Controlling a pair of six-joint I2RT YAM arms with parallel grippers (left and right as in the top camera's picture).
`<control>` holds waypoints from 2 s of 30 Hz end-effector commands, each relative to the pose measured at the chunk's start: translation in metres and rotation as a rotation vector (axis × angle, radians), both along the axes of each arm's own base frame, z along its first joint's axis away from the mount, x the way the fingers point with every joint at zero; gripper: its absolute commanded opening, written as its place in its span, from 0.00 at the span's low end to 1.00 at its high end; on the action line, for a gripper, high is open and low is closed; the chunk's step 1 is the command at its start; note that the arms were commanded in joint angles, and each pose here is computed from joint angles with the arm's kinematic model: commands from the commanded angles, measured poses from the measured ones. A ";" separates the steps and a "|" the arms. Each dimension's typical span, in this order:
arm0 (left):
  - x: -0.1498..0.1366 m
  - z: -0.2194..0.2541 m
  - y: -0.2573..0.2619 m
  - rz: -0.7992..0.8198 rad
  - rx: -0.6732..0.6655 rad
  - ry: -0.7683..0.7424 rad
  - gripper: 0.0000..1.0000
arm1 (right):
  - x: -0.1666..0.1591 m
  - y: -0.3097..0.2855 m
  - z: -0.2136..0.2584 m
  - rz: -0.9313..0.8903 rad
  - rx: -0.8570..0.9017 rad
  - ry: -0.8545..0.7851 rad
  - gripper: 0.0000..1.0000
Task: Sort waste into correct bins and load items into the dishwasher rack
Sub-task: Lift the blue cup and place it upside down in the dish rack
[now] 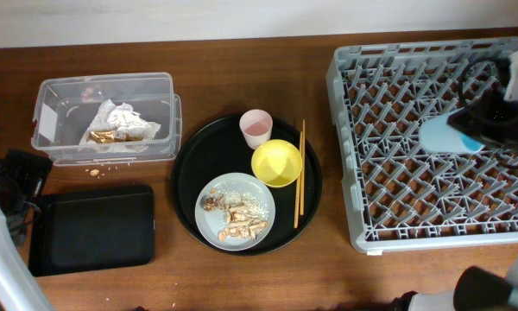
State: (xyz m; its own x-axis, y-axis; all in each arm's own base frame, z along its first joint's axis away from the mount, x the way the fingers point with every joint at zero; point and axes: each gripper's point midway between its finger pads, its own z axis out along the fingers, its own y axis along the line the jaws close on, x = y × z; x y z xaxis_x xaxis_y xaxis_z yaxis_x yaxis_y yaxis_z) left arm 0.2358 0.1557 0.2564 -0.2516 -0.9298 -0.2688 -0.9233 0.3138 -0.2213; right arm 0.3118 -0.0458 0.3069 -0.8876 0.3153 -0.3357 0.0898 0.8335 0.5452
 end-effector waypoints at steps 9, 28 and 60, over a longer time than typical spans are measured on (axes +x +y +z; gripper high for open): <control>0.000 0.002 0.003 -0.007 0.014 0.000 0.99 | 0.024 0.018 -0.029 0.176 0.488 -0.427 0.04; 0.000 0.002 0.003 -0.007 0.014 0.000 0.99 | 0.078 -0.039 -0.153 0.015 0.670 -0.307 0.04; 0.000 0.002 0.003 -0.007 0.014 0.000 0.99 | 0.071 -0.033 -0.177 0.002 0.600 -0.166 0.06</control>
